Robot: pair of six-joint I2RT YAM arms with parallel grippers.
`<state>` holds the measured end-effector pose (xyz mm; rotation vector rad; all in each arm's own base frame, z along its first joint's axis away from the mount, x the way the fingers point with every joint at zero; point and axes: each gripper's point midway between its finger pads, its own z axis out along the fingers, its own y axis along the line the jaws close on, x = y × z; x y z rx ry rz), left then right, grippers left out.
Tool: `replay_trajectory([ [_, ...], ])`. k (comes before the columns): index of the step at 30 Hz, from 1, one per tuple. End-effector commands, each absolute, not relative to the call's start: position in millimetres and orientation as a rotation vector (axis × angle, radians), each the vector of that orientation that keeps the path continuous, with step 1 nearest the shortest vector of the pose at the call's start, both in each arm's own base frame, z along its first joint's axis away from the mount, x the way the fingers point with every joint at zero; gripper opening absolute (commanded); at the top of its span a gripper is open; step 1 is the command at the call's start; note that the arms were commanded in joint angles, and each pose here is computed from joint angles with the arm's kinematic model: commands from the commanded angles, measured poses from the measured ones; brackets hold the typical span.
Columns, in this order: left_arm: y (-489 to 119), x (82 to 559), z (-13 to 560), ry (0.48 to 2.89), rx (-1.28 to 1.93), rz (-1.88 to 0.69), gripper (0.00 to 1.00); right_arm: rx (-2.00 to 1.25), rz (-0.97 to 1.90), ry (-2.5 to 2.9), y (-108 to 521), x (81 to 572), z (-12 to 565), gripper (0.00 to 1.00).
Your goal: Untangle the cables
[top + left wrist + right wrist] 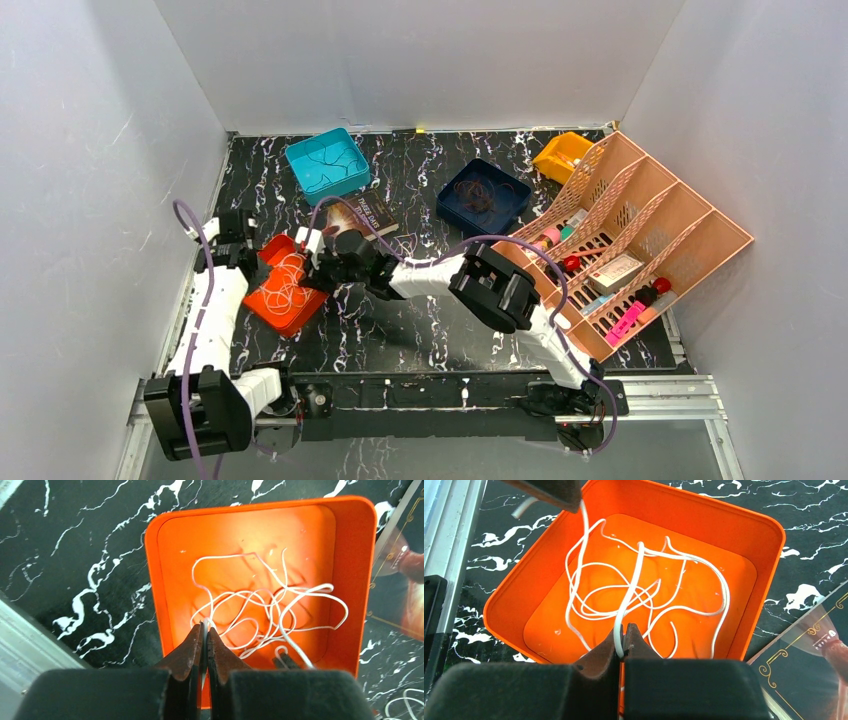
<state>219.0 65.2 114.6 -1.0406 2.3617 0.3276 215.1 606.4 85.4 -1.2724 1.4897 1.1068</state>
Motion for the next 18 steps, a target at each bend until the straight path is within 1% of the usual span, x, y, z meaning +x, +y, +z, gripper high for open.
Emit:
replay_trajectory([
  [1,62.8,233.6,105.3,2.38,-1.07,0.178,0.0,-1.294,1.125,1.412,615.1,214.9,112.7,0.04],
  [4,64.5,237.3,102.8,2.382,-1.089,0.137,0.06,-1.286,1.118,1.404,611.9,215.6,120.6,0.09],
  [9,70.1,240.1,111.9,2.341,-1.083,0.139,0.29,-1.272,1.103,1.376,607.4,215.6,143.7,0.28],
  [12,72.3,242.2,116.3,2.329,-1.076,0.139,0.37,-1.272,1.099,1.369,604.1,214.7,154.8,0.33],
  [14,72.7,244.1,119.0,2.325,-1.068,0.135,0.44,-1.271,1.102,1.364,600.0,212.7,162.0,0.38],
  [18,72.5,247.6,124.7,2.317,-1.041,0.122,0.5,-1.258,1.101,1.354,586.2,207.5,178.0,0.45],
])
